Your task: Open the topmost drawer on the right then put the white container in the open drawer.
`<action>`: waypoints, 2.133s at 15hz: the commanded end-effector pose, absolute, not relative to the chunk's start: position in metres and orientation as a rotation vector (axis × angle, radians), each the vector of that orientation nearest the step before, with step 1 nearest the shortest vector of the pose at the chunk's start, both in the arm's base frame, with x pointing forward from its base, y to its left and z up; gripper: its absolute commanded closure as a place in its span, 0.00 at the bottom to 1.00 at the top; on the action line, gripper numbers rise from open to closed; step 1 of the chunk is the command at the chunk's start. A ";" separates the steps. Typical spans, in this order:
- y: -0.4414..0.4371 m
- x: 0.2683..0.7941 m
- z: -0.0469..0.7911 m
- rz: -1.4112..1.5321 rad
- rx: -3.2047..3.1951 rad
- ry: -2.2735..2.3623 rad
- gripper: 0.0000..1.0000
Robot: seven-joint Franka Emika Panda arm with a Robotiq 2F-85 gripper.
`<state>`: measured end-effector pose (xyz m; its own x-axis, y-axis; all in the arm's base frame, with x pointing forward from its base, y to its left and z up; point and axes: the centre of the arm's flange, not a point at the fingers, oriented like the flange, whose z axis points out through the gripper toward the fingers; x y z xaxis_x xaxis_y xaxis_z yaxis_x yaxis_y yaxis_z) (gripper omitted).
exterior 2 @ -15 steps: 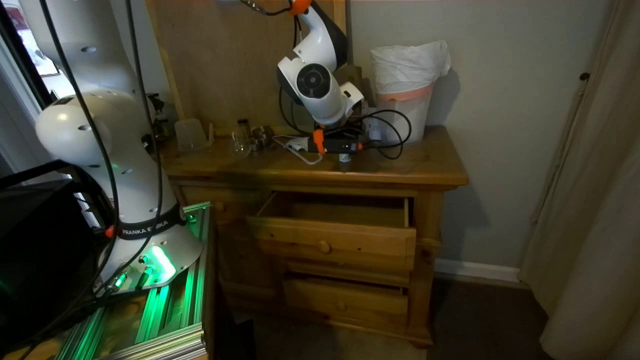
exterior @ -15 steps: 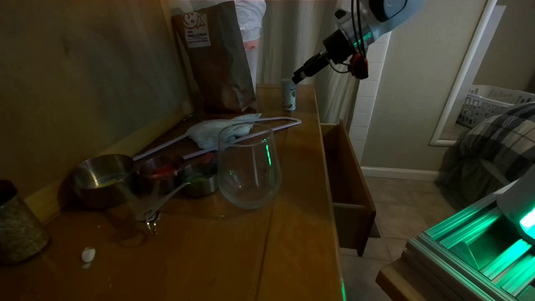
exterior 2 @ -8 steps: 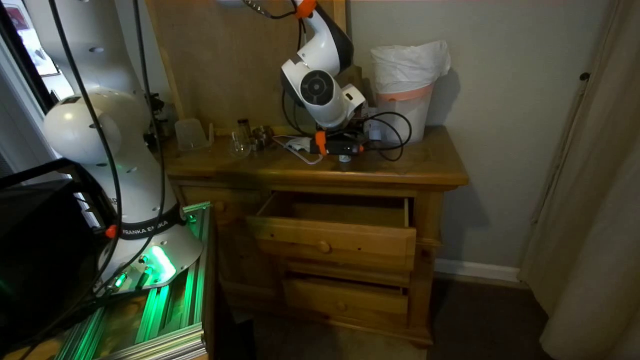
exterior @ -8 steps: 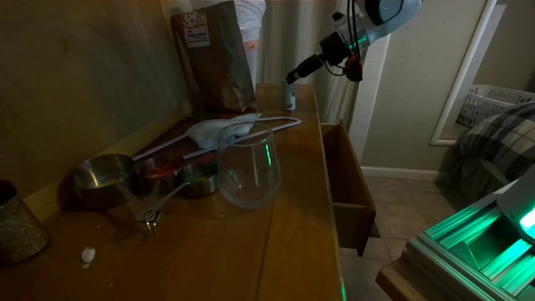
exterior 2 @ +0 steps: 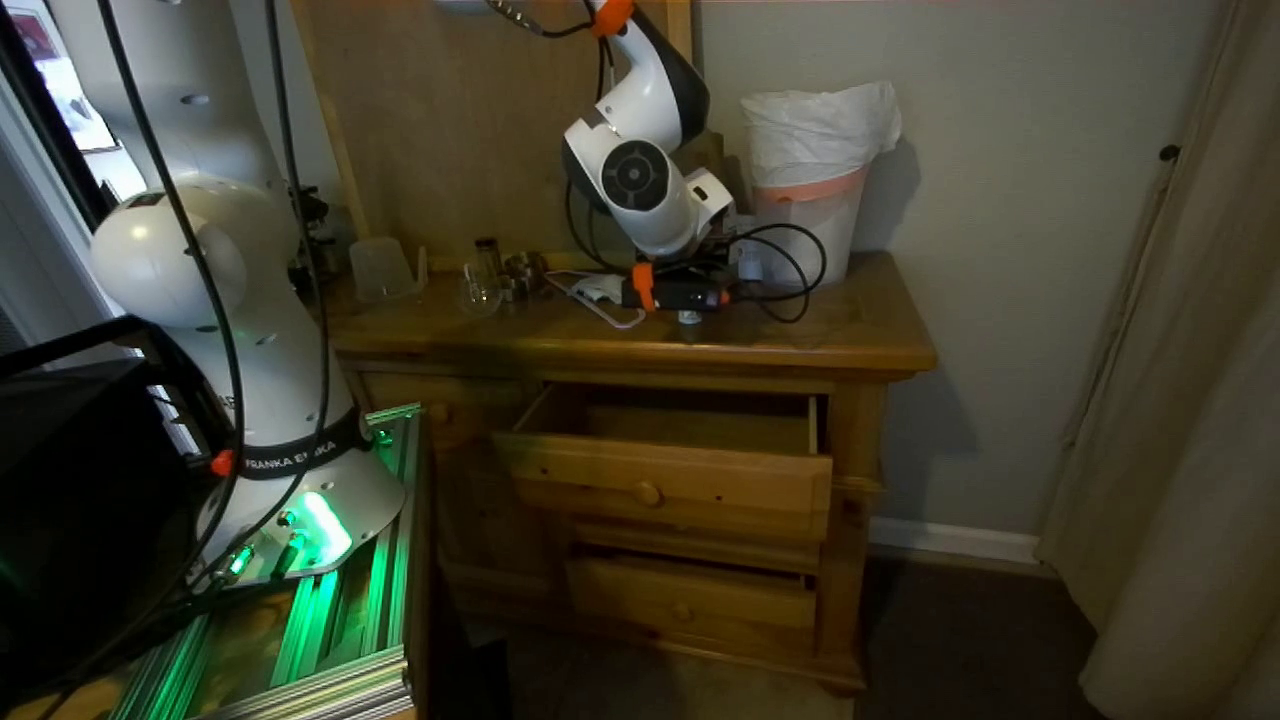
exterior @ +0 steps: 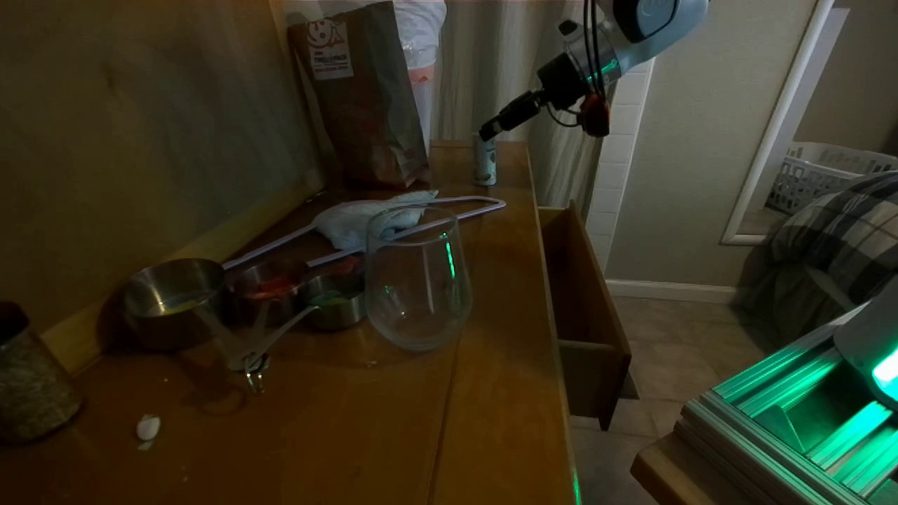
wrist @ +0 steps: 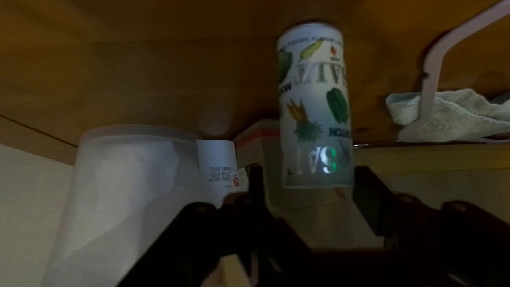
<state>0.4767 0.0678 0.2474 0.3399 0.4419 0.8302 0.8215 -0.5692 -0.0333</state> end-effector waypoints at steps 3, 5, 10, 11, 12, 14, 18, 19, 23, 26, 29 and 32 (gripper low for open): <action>0.070 0.481 0.241 -1.148 -2.150 -1.094 0.73; 0.070 0.481 0.240 -1.143 -2.152 -1.094 0.80; 0.064 0.476 0.251 -1.157 -2.154 -1.098 0.80; 0.062 0.474 0.255 -1.163 -2.157 -1.101 0.80; 0.059 0.470 0.262 -1.175 -2.158 -1.096 0.80; 0.051 0.460 0.274 -1.189 -2.168 -1.094 0.80; 0.034 0.436 0.297 -1.226 -2.183 -1.116 0.80; 0.029 0.428 0.303 -1.246 -2.176 -1.126 0.80; 0.008 0.391 0.317 -1.271 -2.169 -1.163 0.80; -0.012 0.365 0.314 -1.244 -2.188 -1.202 0.80; -0.028 0.349 0.299 -1.166 -2.198 -1.213 0.80; -0.023 0.375 0.294 -1.185 -2.217 -1.200 0.55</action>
